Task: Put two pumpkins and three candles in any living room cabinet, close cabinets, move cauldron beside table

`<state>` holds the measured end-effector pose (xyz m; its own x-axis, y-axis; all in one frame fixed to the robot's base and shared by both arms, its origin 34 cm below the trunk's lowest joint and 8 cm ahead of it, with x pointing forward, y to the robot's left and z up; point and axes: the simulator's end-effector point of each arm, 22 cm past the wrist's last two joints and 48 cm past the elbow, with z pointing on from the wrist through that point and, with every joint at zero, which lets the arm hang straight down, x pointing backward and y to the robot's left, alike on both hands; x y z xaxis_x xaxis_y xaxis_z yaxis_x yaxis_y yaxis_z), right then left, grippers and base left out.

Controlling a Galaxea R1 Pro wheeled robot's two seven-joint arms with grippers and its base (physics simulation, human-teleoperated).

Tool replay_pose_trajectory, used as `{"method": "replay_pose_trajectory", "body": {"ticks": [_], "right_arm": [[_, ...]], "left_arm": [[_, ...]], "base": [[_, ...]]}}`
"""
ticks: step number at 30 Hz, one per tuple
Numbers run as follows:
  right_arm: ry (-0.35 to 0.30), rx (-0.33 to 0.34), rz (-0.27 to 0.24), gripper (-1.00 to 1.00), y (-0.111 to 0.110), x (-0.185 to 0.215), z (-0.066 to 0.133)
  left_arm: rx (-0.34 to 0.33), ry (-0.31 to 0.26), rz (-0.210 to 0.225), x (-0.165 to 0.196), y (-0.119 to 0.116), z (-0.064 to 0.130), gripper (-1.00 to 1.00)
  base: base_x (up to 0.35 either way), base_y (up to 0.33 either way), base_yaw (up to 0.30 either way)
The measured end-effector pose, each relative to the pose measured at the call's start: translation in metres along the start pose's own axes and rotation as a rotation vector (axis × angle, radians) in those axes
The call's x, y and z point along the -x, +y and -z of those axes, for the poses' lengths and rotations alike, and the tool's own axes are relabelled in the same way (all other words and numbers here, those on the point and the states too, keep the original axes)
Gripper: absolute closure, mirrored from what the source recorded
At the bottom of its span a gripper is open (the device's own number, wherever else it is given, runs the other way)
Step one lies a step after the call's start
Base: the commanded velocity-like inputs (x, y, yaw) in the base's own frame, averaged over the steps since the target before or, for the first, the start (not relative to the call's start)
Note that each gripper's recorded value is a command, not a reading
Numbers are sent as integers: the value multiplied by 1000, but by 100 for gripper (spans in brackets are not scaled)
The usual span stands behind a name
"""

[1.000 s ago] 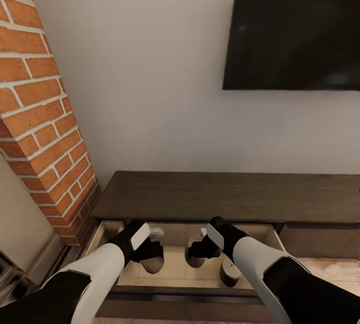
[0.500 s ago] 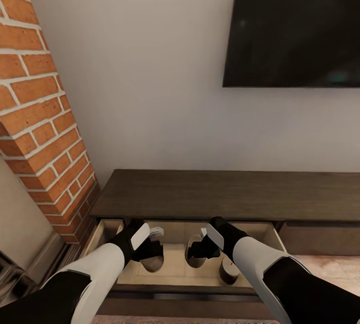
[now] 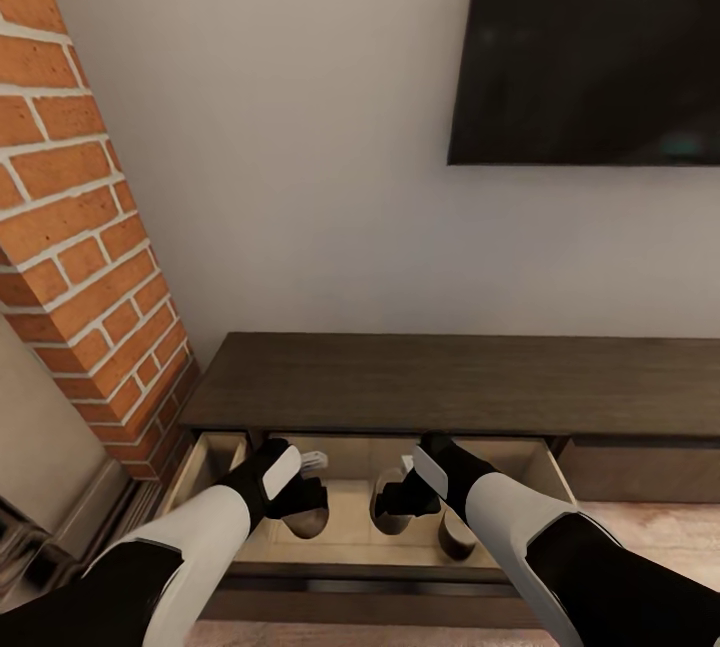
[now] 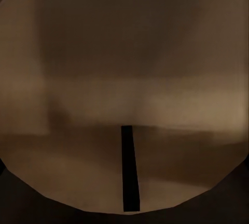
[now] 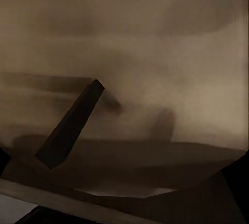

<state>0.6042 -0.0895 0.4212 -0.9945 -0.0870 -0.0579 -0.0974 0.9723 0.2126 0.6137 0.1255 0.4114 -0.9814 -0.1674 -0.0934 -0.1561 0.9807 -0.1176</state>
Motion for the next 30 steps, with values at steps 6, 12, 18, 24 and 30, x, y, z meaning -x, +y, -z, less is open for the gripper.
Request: {"method": "replay_pose_trajectory", "body": {"ticks": [6,12,18,24,30], "right_arm": [[-79,-1,0,100,0,18,0],[-96,-2,-2,100,-1,21,0],[-97,-3,-1,100,-1,21,0],[-97,-2,-2,100,-1,21,0],[-93,-3,-3,100,-1,20,-2]], "left_arm": [[-1,1,-2,-1,-1,-1,100],[-1,-1,-3,0,-1,-1,100],[1,-43,8,9,0,0,100],[-12,-81,28,15,-2,-2,100],[-48,-79,31,13,-9,-6,100]], "base": [[0,0,0],[0,0,0],[0,0,0],[0,0,0],[0,0,84]]}}
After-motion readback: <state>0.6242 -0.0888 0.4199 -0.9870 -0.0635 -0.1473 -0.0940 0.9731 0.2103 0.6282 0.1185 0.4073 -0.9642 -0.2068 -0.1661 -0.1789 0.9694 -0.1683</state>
